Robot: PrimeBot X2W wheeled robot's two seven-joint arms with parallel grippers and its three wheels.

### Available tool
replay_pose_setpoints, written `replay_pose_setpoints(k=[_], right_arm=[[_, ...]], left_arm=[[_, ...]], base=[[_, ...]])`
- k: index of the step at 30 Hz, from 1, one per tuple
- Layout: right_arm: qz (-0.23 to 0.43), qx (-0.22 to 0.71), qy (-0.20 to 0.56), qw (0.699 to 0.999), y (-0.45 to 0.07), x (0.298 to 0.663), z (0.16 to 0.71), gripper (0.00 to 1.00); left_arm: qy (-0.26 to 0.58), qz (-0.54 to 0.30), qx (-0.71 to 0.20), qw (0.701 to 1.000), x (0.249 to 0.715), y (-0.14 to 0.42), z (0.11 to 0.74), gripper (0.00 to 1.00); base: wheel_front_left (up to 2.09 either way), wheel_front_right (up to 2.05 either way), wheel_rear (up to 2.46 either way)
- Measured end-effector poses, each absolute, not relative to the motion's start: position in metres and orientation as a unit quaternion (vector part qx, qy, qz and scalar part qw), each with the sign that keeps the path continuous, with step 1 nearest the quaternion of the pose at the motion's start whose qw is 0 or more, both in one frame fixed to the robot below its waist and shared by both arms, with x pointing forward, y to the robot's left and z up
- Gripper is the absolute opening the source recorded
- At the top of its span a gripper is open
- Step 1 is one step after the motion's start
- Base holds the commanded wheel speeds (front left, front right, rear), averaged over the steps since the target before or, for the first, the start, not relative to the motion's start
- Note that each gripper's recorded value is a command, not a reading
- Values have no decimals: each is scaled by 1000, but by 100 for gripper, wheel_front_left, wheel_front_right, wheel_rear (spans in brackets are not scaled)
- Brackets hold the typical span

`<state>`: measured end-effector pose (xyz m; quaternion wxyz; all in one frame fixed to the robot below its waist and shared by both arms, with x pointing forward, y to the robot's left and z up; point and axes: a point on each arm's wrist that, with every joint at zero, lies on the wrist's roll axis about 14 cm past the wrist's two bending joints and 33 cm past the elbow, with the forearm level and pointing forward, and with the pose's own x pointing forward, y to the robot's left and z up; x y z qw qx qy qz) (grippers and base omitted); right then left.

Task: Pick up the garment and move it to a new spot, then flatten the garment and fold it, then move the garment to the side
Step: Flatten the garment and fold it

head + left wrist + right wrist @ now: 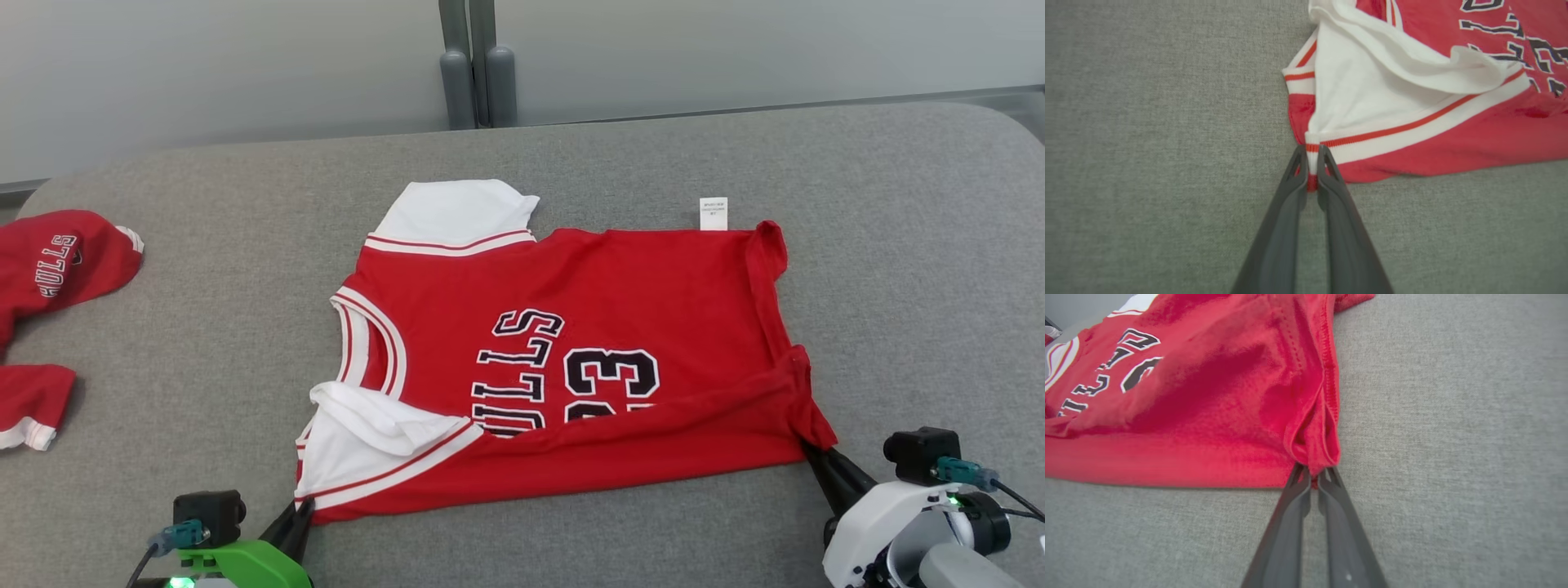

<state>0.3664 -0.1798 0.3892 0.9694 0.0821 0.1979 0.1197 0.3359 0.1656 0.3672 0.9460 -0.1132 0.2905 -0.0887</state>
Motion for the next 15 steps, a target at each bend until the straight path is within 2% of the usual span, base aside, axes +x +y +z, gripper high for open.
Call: replay_pose_setpoints(k=[6,15], right_arm=[[114,107,209,965,-183,353,386,0],[115,134,293,940,-193,319,369,0]], left_arm=[[307,-83,-108,942,321,173,369,0],[369,-79,-130,917,289,172,360,0]], base=[[0,0,0],[0,0,0]])
